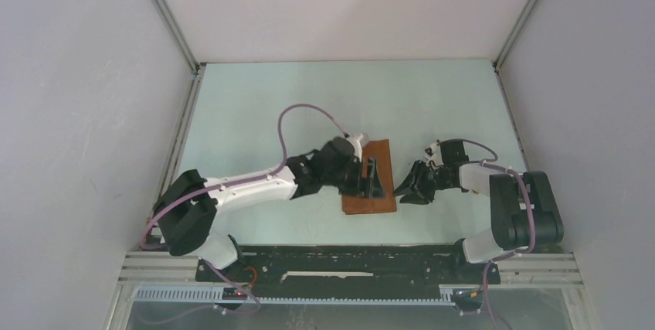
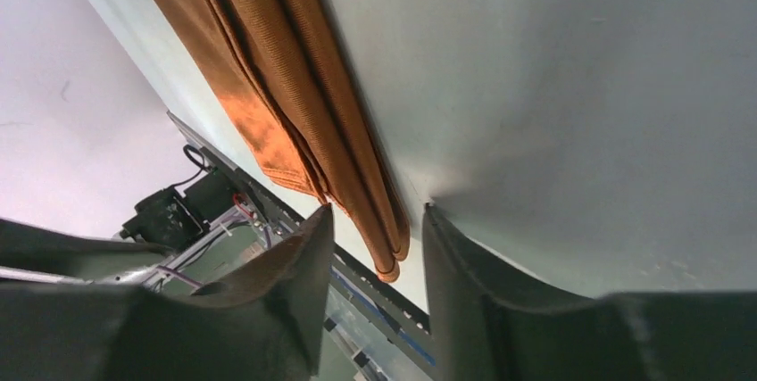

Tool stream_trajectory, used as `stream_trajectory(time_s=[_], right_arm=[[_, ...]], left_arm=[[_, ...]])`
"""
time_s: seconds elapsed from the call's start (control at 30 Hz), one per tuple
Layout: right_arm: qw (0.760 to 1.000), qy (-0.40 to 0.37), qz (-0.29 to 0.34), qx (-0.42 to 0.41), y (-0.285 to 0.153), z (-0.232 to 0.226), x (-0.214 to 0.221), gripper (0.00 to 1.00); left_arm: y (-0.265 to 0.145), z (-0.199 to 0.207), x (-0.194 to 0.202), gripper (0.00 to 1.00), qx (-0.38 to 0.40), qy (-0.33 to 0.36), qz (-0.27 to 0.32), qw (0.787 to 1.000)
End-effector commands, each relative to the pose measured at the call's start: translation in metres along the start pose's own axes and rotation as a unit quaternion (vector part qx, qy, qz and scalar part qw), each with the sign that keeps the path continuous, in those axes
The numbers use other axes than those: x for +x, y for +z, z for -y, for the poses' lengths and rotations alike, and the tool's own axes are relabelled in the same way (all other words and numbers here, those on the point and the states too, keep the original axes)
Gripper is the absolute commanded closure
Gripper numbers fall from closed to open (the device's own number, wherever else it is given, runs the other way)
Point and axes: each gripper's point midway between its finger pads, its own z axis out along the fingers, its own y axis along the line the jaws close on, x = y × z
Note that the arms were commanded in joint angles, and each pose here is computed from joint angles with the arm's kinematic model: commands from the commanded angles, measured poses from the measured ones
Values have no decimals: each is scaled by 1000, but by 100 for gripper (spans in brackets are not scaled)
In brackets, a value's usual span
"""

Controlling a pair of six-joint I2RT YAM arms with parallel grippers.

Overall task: Fold the napkin into a case and place the utensils inside
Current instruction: Pick up the 2/3-rectangle-folded napkin from the center of the board.

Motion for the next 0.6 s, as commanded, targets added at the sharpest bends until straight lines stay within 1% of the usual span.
stream_trajectory(time_s=[0.0, 0.1, 0.13, 0.23, 0.27, 0.3, 0.37, 0.4, 0.43, 0.47, 0.5, 0.57], right_arm=[[999, -35, -3, -12, 10, -2, 8, 58], [999, -32, -16, -25, 17, -6, 19, 74], [999, -33, -21, -32, 19, -10, 24, 77], [997, -34, -28, -63, 18, -24, 36, 82], [997, -31, -22, -65, 16, -26, 36, 80], [998, -30, -12, -62, 14, -26, 34, 75], [999, -16, 19, -30, 7, -14, 25, 58], [999, 2, 34, -8, 0, -3, 21, 50], [998, 15, 55, 5, -8, 5, 14, 45], [997, 29, 75, 16, -15, 13, 6, 41], [994, 47, 102, 18, -27, 21, -6, 40], [989, 58, 136, 10, -43, 26, -18, 38]], left_arm=[[0, -9, 21, 22, -96, 75, 6, 992], [9, -2, 34, 24, -121, 97, 0, 988], [12, 0, 38, 25, -126, 104, -3, 987], [23, 7, 46, 24, -146, 129, -13, 981], [28, 9, 49, 24, -154, 138, -19, 978], [32, 10, 52, 23, -162, 149, -25, 975], [42, 10, 59, 23, -176, 166, -40, 969], [46, 11, 60, 23, -184, 171, -44, 967], [51, 10, 63, 23, -194, 177, -50, 964], [56, 13, 61, 23, -201, 182, -50, 961], [59, 12, 62, 24, -214, 188, -55, 957], [66, 8, 64, 28, -236, 198, -62, 949]])
